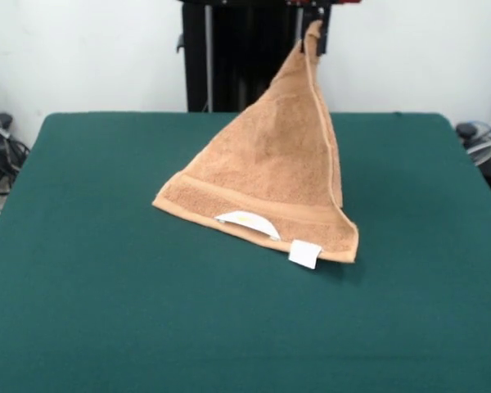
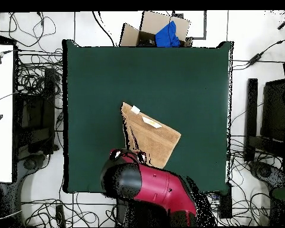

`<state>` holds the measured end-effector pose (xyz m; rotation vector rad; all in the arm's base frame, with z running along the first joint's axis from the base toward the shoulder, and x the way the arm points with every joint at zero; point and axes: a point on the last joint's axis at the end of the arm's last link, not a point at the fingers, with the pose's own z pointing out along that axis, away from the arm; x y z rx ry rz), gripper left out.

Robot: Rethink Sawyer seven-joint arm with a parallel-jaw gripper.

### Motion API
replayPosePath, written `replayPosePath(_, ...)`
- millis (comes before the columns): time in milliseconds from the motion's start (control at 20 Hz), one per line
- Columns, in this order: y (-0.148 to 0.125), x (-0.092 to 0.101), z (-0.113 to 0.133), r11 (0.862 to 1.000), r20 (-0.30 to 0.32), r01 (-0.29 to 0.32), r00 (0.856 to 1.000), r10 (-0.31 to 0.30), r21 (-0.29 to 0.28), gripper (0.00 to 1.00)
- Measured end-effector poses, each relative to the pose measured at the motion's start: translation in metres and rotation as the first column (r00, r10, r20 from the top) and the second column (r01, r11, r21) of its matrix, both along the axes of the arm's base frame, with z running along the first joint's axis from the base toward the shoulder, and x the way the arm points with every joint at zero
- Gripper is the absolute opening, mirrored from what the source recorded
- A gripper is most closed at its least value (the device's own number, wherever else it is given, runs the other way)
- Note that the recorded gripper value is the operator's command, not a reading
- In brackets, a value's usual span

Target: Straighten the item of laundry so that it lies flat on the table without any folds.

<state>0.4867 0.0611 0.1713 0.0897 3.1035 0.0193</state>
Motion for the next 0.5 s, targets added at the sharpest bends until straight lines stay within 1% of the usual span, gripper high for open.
replayPosePath(250,0.009,-0.001,-0.011,1.0,0.012,0.013,1.0,-0.013,0.005,0.0)
replayPosePath(500,0.021,-0.004,-0.017,1.0,0.033,0.01,0.999,-0.01,0.004,0.0)
